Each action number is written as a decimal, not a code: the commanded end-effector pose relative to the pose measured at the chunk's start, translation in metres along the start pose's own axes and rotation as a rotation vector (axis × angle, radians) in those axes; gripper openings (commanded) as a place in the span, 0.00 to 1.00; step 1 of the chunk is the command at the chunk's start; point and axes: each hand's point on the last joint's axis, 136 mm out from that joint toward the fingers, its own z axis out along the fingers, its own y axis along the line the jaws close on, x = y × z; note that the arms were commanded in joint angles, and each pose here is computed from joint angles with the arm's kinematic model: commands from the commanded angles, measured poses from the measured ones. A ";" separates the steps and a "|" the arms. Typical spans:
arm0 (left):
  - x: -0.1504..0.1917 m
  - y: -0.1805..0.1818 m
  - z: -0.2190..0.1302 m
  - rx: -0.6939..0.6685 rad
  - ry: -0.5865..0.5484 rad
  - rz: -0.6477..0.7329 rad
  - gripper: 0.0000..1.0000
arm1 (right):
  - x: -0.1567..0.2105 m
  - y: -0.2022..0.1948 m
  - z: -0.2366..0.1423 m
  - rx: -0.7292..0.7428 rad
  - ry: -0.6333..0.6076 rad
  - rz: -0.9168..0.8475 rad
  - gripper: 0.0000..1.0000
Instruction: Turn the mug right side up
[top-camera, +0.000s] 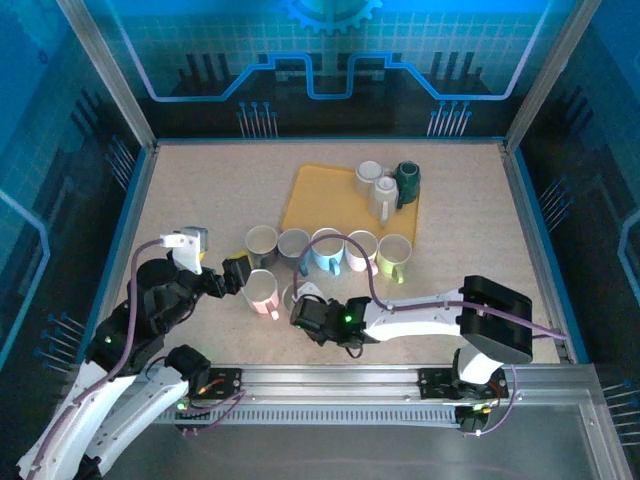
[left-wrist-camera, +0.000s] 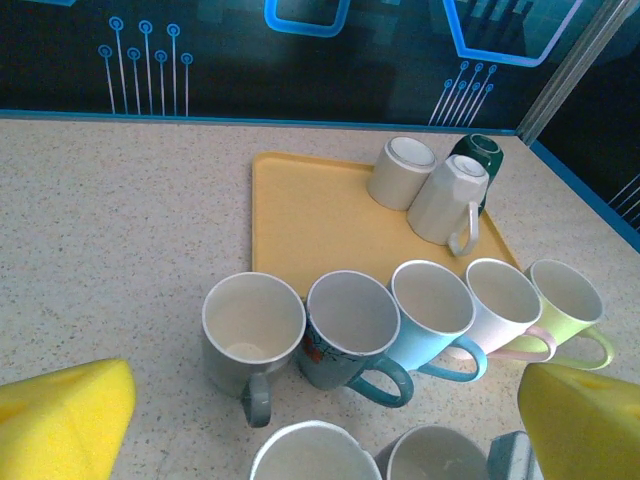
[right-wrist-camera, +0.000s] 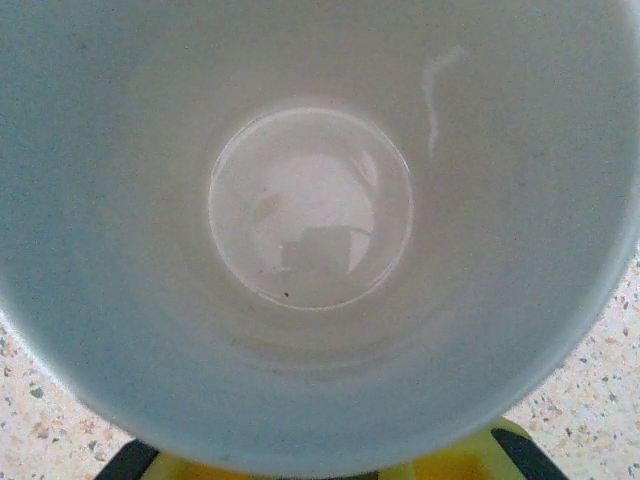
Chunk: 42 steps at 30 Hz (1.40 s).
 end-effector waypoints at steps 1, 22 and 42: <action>-0.001 -0.005 0.002 0.028 -0.016 0.006 0.99 | -0.025 0.008 0.001 -0.015 -0.061 0.045 0.13; 0.002 -0.007 0.006 0.036 0.001 0.004 0.99 | -0.028 -0.001 0.017 0.029 -0.027 0.078 0.33; 0.003 -0.008 0.006 0.041 0.004 0.008 0.99 | -0.021 0.009 -0.006 -0.049 -0.077 0.051 0.50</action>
